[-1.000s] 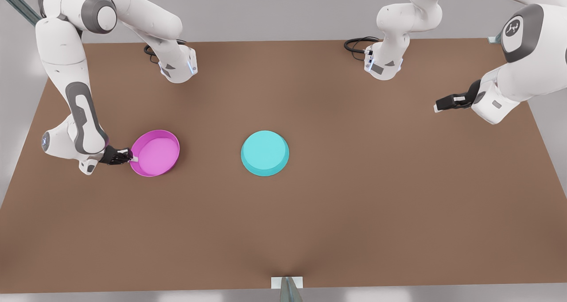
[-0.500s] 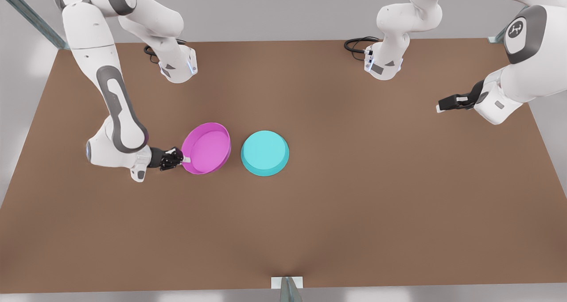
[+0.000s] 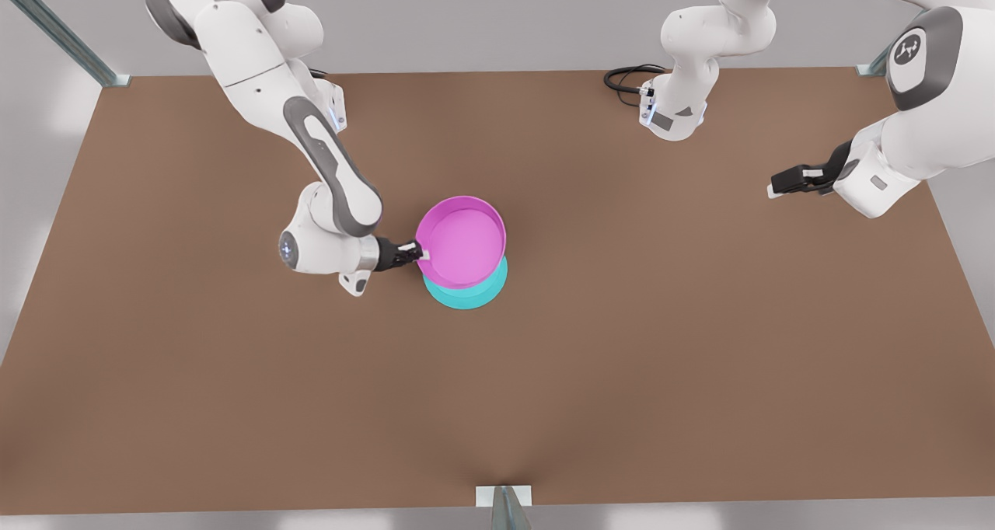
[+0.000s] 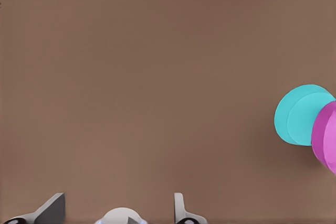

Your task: Flip the blue plate over with the left arm, and stack the pink plate on top of the blue plate with the right arm

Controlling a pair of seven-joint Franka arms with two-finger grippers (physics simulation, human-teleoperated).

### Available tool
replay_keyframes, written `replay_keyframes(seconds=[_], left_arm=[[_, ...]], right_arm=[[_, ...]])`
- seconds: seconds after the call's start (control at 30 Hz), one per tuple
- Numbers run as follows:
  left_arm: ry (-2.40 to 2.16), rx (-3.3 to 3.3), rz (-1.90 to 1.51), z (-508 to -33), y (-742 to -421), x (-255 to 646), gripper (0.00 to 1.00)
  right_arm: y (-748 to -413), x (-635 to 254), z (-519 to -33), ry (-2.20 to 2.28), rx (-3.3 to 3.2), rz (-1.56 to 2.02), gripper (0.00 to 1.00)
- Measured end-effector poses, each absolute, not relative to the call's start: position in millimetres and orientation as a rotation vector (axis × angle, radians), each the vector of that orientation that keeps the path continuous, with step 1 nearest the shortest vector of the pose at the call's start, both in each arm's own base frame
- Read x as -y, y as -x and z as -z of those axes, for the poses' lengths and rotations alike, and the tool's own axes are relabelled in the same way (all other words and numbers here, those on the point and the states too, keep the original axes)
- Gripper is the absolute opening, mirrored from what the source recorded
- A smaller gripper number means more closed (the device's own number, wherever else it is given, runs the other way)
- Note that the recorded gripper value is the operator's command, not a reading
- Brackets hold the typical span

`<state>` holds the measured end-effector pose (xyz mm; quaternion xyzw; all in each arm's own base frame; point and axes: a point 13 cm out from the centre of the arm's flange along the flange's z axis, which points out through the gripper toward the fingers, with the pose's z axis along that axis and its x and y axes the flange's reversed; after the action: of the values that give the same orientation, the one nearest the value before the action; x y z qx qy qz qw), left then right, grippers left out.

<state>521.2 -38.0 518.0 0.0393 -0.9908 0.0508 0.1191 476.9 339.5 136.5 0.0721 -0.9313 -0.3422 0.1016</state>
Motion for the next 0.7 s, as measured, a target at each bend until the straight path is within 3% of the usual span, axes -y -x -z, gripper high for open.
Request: replay_keyframes(seconds=[0.33, 0.7], left_arm=[[-0.104, 2.895, -0.151, -517, -522, 37, 1.0], [-0.094, 2.904, -0.154, -518, -529, 37, 1.0]], right_arm=[[-514, -319, -129, 0.173, 2.842, 0.933, 0.21], [-482, -321, -128, 0.301, 2.811, 0.861, 0.21]])
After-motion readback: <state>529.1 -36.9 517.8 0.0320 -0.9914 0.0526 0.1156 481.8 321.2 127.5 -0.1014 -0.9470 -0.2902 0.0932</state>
